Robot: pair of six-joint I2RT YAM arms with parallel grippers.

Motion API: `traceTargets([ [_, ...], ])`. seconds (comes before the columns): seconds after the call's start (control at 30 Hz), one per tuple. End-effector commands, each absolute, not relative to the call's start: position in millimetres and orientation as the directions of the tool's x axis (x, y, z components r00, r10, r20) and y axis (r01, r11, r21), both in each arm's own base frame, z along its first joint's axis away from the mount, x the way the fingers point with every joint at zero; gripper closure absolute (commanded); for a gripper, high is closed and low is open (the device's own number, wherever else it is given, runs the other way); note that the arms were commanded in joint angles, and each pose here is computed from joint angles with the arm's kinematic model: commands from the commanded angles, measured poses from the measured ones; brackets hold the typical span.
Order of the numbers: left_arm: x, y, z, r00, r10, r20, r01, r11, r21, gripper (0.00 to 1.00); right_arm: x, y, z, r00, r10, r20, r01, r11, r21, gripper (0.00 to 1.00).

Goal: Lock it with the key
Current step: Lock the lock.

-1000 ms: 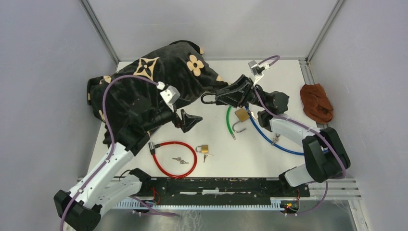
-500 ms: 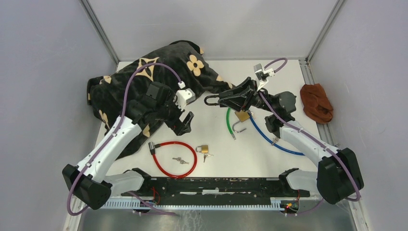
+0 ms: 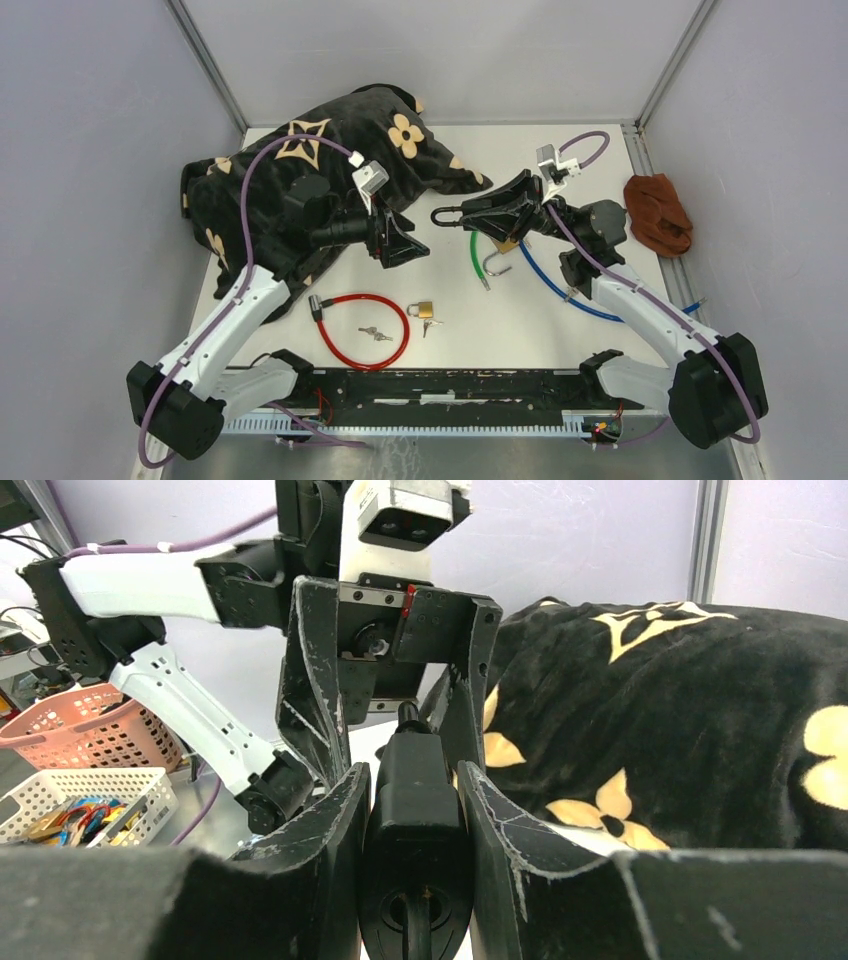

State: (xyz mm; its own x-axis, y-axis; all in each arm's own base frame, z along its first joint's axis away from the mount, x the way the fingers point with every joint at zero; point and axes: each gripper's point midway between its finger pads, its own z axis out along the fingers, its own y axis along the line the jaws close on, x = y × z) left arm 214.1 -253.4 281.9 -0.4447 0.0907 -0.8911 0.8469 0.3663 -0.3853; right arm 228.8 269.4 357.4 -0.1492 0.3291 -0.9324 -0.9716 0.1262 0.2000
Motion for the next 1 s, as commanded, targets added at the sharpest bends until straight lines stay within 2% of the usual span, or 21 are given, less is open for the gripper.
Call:
traceTargets([
  [0.0,195,-275,355,-0.309,-0.129,-0.942,0.943,0.086,-0.321,0.12,210,262,394,-0.025,0.419,-0.908,-0.992,0.103,0.075,1.0],
  [0.13,195,-274,379,-0.196,-0.266,-0.944,0.972,0.073,-0.223,0.2,201,261,403,-0.036,0.458,-0.888,-0.996,0.059,0.071,1.0],
  [0.33,190,-282,369,-0.196,-0.263,-0.945,0.973,0.067,-0.22,0.36,197,267,403,-0.056,0.468,-0.882,-0.996,0.032,0.08,1.0],
  [0.47,186,-285,375,-0.184,-0.276,-0.944,0.978,0.049,-0.205,0.34,196,269,403,-0.052,0.468,-0.882,-0.997,0.031,0.075,1.0],
  [0.53,187,-284,376,-0.189,-0.287,-0.939,0.975,0.059,-0.214,0.36,197,270,402,-0.053,0.463,-0.885,-0.997,0.031,0.076,1.0],
  [0.63,188,-284,375,-0.2,-0.296,-0.934,0.972,0.064,-0.228,0.52,198,273,401,-0.058,0.458,-0.887,-0.996,0.027,0.079,1.0],
  [0.67,188,-284,374,-0.201,-0.295,-0.934,0.971,0.064,-0.229,0.64,198,274,401,-0.06,0.457,-0.887,-0.996,0.025,0.08,1.0],
  [0.77,188,-285,372,-0.214,-0.289,-0.933,0.969,0.062,-0.241,0.83,196,276,401,-0.062,0.457,-0.887,-0.997,0.017,0.079,1.0],
  [0.87,188,-287,374,-0.208,-0.293,-0.933,0.97,0.062,-0.235,0.96,197,280,397,-0.066,0.442,-0.895,-0.997,0.014,0.08,1.0],
  [0.97,192,-289,377,-0.188,-0.303,-0.934,0.972,0.08,-0.221,0.98,194,288,391,-0.087,0.421,-0.903,-0.996,-0.012,0.09,1.0],
])
